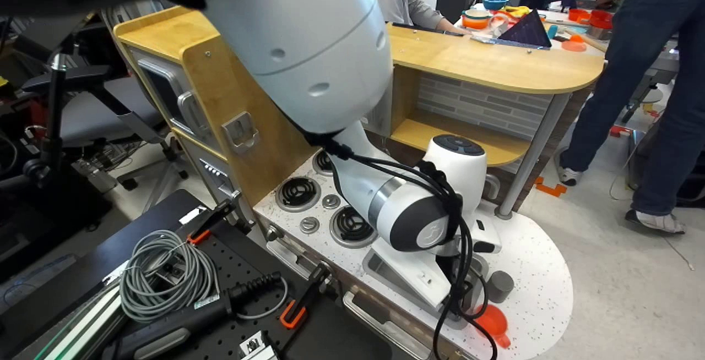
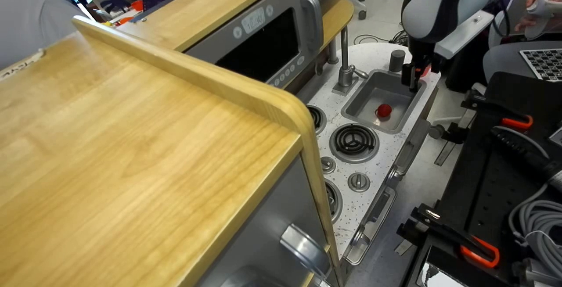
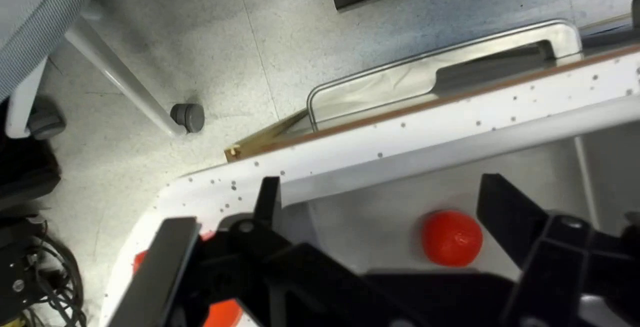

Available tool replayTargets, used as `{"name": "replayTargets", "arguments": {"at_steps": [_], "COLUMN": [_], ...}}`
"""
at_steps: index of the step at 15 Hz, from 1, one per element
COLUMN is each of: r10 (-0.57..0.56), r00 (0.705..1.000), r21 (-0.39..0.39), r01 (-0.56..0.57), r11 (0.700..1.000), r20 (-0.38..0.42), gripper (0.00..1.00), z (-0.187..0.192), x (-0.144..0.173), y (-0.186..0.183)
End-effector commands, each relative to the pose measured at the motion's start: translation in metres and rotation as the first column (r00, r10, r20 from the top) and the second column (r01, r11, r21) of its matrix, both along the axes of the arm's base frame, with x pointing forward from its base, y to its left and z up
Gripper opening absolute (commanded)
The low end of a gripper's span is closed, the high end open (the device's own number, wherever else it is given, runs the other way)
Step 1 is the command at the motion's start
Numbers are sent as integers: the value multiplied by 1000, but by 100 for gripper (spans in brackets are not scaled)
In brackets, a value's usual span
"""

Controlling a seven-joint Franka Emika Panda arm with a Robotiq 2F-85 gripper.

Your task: Remove the red ball from the sink and place it on the right side of the countertop

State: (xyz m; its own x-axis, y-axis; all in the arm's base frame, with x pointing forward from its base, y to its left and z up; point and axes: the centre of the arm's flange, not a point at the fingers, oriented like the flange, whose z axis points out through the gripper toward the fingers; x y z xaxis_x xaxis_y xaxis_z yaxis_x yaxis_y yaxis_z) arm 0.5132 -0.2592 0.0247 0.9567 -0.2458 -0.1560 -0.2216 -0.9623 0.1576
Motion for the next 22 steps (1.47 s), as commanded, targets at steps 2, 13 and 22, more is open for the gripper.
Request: {"name": "replayTargets", "arguments": {"at_steps": [2, 13, 22], "r10": [28, 87, 119], "r00": [999, 995, 993], "r21": [-20, 5, 35], "r01": [-27, -88, -119], "r11": [999, 996, 992], "r20": [29, 41, -5], "gripper": [100, 100, 100], "z": [-64, -95, -119], "x": [68, 103, 99], "y": [-5, 19, 35]}}
